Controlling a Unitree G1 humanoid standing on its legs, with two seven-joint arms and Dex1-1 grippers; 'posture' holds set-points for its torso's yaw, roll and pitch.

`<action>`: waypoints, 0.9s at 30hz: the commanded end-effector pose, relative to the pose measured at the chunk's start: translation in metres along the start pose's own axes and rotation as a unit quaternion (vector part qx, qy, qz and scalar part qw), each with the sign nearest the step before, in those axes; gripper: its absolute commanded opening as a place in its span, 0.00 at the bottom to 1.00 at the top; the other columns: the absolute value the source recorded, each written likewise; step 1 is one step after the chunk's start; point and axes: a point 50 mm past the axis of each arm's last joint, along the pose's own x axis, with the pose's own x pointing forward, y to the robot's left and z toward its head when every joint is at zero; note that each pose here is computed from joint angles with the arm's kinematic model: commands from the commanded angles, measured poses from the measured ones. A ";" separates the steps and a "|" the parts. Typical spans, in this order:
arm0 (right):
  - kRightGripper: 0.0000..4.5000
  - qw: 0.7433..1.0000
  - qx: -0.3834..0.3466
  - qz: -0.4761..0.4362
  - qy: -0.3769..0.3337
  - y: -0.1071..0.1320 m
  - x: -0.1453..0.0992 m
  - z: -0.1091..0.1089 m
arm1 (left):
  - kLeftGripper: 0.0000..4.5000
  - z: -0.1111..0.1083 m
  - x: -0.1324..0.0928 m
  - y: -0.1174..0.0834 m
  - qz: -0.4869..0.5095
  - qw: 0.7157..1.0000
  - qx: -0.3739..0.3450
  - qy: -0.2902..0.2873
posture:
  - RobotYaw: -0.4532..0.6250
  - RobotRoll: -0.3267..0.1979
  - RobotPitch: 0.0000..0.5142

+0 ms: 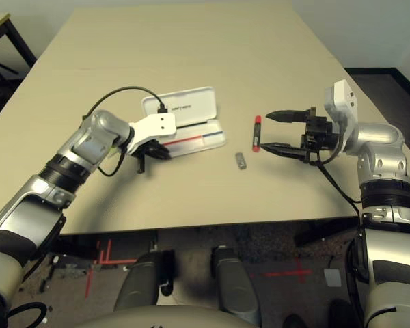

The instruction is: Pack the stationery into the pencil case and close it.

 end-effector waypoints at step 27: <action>1.00 0.999 0.029 -0.020 0.037 -0.002 -0.020 -0.008 | 0.01 -0.010 -0.016 -0.055 -0.045 0.997 0.044 -0.032 | 0.36 0.62 0.23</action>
